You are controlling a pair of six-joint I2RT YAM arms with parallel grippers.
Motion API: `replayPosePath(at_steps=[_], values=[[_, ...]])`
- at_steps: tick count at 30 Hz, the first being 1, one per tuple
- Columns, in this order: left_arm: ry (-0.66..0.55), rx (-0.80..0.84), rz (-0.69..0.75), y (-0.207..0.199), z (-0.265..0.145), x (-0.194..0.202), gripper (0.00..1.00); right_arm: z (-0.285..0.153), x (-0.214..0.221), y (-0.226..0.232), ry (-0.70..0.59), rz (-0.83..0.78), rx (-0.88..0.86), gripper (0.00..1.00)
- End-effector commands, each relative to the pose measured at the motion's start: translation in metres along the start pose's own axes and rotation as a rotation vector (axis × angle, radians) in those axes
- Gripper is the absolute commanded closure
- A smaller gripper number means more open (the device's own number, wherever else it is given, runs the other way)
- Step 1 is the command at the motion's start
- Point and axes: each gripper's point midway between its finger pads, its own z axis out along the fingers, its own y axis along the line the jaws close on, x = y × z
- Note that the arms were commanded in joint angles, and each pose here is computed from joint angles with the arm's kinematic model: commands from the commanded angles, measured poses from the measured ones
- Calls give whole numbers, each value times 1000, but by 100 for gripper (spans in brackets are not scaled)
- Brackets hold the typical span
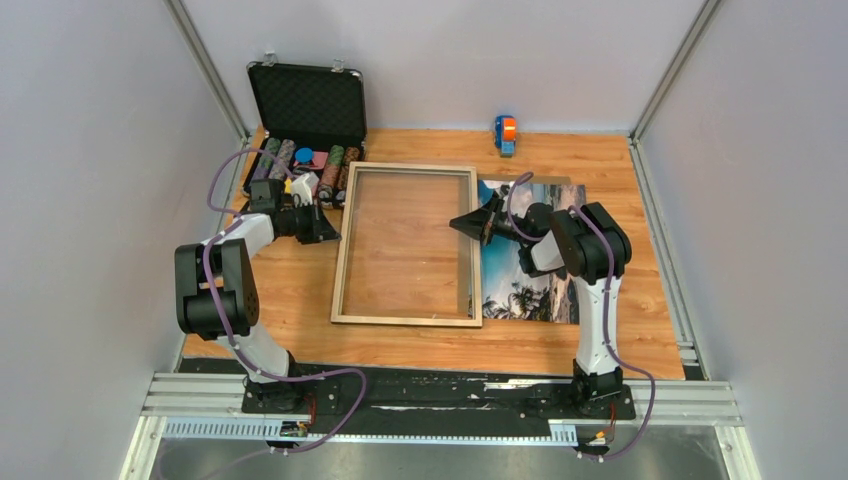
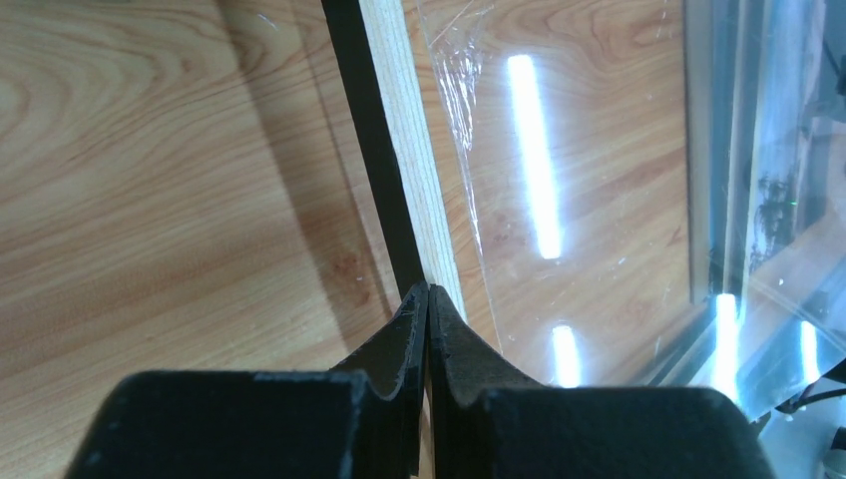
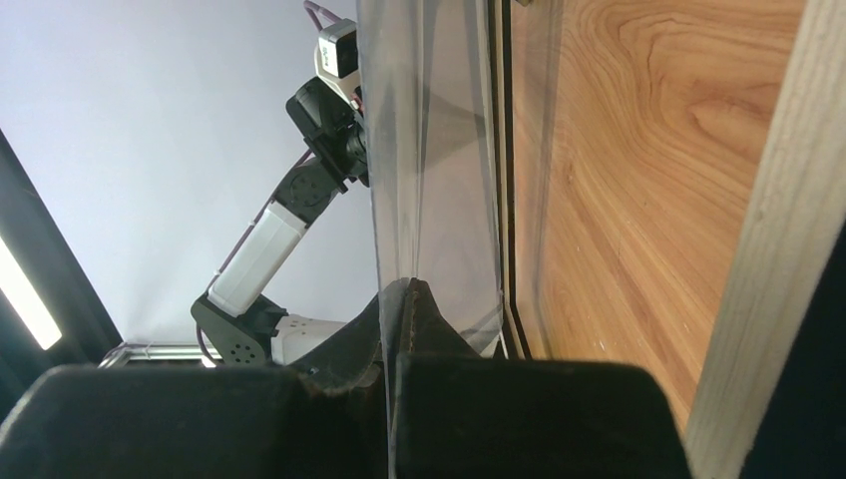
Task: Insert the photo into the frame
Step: Place the photo frame item in the photo frame.
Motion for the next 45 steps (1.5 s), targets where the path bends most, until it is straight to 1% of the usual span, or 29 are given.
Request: replayPosePath(at_steps=[1, 14, 45], values=[[-14, 14, 27, -3, -4, -9, 93, 0, -3, 14, -13, -104, -71, 100], [-13, 19, 27, -3, -4, -6, 93, 3, 0, 6, -10, -83, -62, 100], [-10, 17, 14, 0, -1, 0, 97, 8, 8, -12, -8, -44, -32, 100]])
